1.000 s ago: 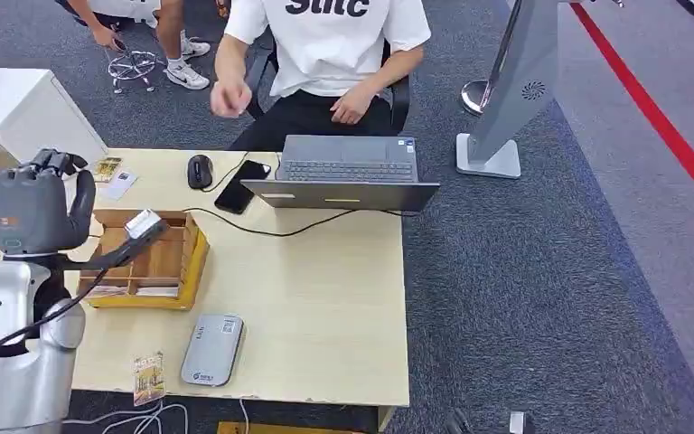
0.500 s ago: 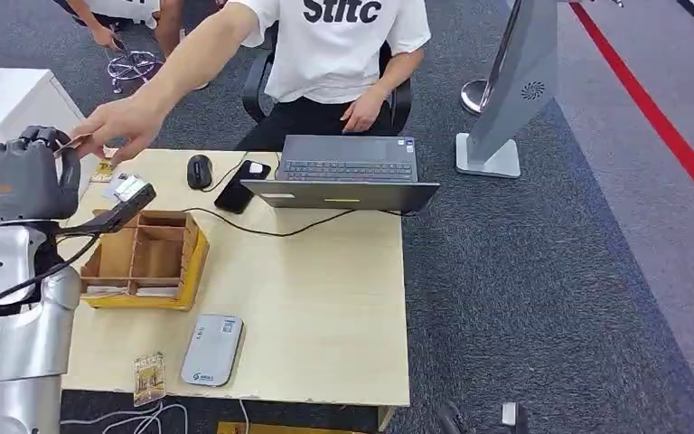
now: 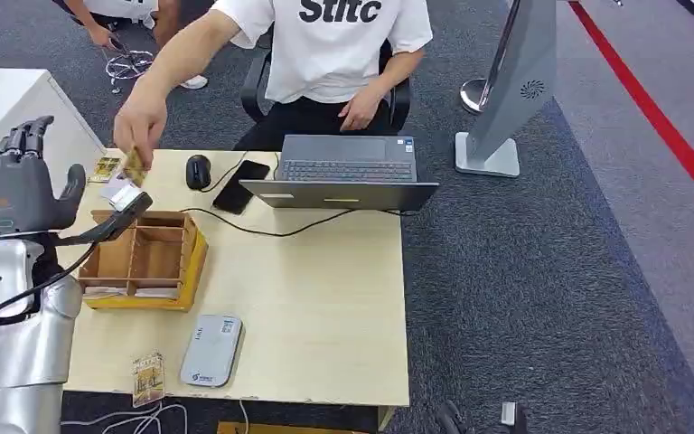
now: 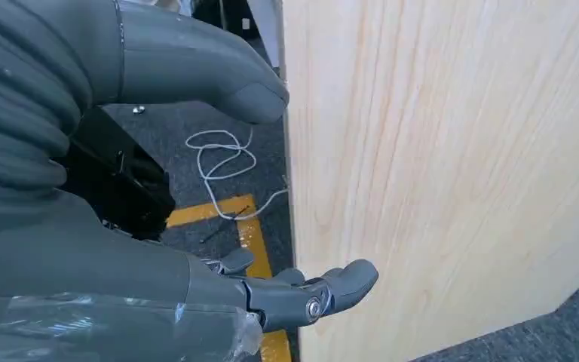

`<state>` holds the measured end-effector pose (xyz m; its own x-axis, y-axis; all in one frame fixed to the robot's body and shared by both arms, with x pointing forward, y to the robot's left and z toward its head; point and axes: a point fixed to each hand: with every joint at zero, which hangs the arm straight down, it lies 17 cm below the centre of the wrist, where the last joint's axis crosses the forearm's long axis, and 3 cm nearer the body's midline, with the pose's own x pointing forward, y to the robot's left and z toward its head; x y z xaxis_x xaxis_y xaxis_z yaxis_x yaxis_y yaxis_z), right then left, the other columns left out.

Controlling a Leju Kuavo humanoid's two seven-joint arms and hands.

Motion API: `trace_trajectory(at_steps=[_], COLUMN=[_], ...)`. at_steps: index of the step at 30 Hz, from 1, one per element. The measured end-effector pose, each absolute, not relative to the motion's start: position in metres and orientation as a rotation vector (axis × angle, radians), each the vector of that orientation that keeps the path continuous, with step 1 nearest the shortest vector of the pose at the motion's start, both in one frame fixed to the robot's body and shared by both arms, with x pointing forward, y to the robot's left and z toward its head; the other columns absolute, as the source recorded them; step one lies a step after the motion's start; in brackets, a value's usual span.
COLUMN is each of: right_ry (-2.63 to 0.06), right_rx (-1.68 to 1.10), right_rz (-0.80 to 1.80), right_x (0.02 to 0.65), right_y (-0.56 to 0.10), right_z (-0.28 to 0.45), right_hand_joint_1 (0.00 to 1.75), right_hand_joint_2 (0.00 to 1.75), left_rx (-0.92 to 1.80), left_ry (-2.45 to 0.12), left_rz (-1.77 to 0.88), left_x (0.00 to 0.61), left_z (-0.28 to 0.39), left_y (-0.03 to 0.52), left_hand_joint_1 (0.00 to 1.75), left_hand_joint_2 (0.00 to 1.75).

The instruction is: Pass the card to the sensor for recognition and then transmit it.

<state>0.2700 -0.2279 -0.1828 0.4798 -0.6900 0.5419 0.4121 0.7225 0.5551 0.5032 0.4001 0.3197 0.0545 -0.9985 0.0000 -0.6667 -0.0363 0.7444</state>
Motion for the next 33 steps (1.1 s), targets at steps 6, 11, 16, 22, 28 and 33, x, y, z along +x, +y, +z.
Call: trace_trajectory(at_steps=[6,11,16,22,28,33], right_ry=[-0.826,-0.824,-0.824,-0.831,-0.817,-0.818], right_rx=[0.376,0.372,0.371,0.410,0.380,0.371], right_rz=[-0.689,-0.685,-0.685,-0.842,-0.890,-0.915], right_x=[0.270,0.270,0.270,0.253,0.233,0.229], right_y=[-0.227,-0.227,-0.227,-0.239,-0.249,-0.254], right_z=[-0.183,-0.183,-0.183,-0.184,-0.193,-0.194], right_hand_joint_1=[0.00,0.00,0.00,0.00,1.75,1.75], right_hand_joint_2=[1.75,1.75,1.75,1.75,1.75,1.75], left_rx=[1.769,1.766,1.765,1.427,1.356,1.311], left_ry=[-1.678,-1.692,-1.694,-2.364,-2.194,-1.927], left_rz=[-0.731,-0.717,-0.715,0.276,0.797,1.155], left_x=[0.495,0.492,0.492,0.285,0.174,0.134], left_z=[0.320,0.321,0.321,0.371,0.331,0.255], left_y=[0.402,0.402,0.402,0.420,0.483,0.532], left_hand_joint_1=[0.00,0.00,0.00,1.75,1.75,1.75], left_hand_joint_2=[1.75,1.75,1.75,1.75,1.75,1.75])
